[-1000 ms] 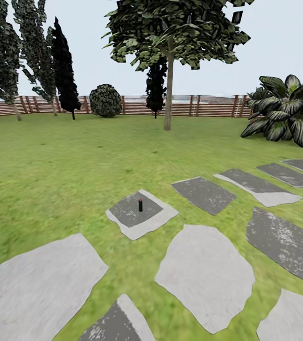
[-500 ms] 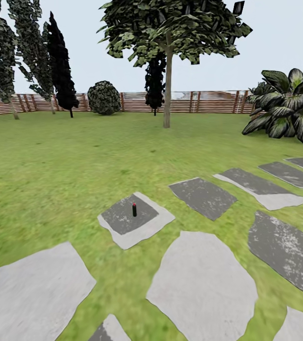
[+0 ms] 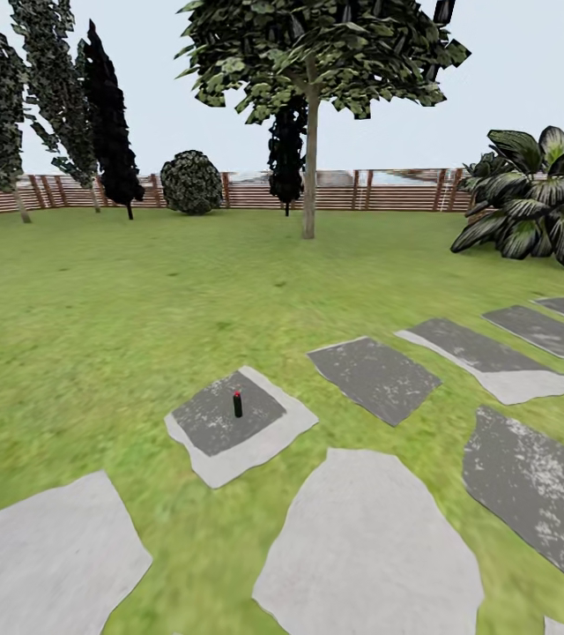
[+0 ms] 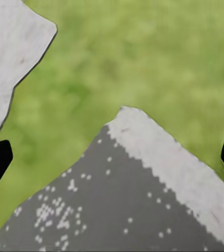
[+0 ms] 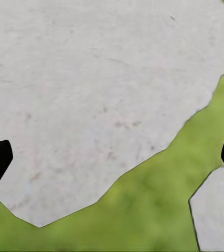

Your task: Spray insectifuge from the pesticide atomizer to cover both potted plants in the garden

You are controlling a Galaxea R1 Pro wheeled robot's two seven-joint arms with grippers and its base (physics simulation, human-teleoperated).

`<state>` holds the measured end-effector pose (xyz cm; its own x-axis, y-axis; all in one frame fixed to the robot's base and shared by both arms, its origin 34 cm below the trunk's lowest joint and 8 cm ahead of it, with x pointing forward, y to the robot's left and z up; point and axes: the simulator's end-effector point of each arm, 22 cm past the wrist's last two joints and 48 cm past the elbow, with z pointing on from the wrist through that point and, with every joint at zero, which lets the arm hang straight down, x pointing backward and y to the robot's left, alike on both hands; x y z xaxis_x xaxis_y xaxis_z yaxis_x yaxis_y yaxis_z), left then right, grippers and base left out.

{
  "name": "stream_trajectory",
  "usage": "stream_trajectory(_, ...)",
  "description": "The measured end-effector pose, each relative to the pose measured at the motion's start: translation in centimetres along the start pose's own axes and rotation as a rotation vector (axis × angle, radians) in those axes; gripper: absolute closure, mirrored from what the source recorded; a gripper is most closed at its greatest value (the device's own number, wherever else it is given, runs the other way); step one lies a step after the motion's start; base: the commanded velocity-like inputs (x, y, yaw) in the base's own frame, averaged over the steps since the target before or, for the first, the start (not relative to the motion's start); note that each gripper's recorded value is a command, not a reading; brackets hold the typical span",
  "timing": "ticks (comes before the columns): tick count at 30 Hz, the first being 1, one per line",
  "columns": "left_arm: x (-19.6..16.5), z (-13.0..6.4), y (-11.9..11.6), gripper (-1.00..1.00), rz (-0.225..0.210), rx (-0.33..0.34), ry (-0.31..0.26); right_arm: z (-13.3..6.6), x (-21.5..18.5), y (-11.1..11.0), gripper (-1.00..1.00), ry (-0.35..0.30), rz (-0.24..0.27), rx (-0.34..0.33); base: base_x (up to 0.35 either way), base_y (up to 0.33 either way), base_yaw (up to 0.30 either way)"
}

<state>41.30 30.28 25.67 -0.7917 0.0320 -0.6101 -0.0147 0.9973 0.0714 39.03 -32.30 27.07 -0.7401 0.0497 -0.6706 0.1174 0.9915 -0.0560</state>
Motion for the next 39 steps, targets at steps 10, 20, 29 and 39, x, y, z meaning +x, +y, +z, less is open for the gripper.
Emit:
stream_trajectory(10, 0.05, -0.01, -0.01, -1.0, 0.001, 0.0, 0.001, -0.01, 0.07, 0.05, -1.0, 0.002, -0.002, -0.001, 0.281, -0.163, 0.0)
stream_trajectory(20, 0.03, 0.0, -0.02, -1.0, 0.001, 0.0, 0.001, 0.0, 0.01, 0.02, -1.0, 0.0, -0.001, -0.001, 0.279, -0.165, 0.0)
stream_trajectory(29, 0.0, 0.0, -0.02, -1.0, 0.001, 0.0, 0.0, 0.0, 0.0, 0.02, -1.0, 0.0, -0.002, -0.001, 0.279, -0.165, 0.001)
stream_trajectory(39, 0.01, 0.0, -0.01, -1.0, 0.001, 0.0, 0.0, 0.0, 0.03, 0.04, -1.0, 0.001, -0.002, -0.001, 0.278, -0.166, 0.167)
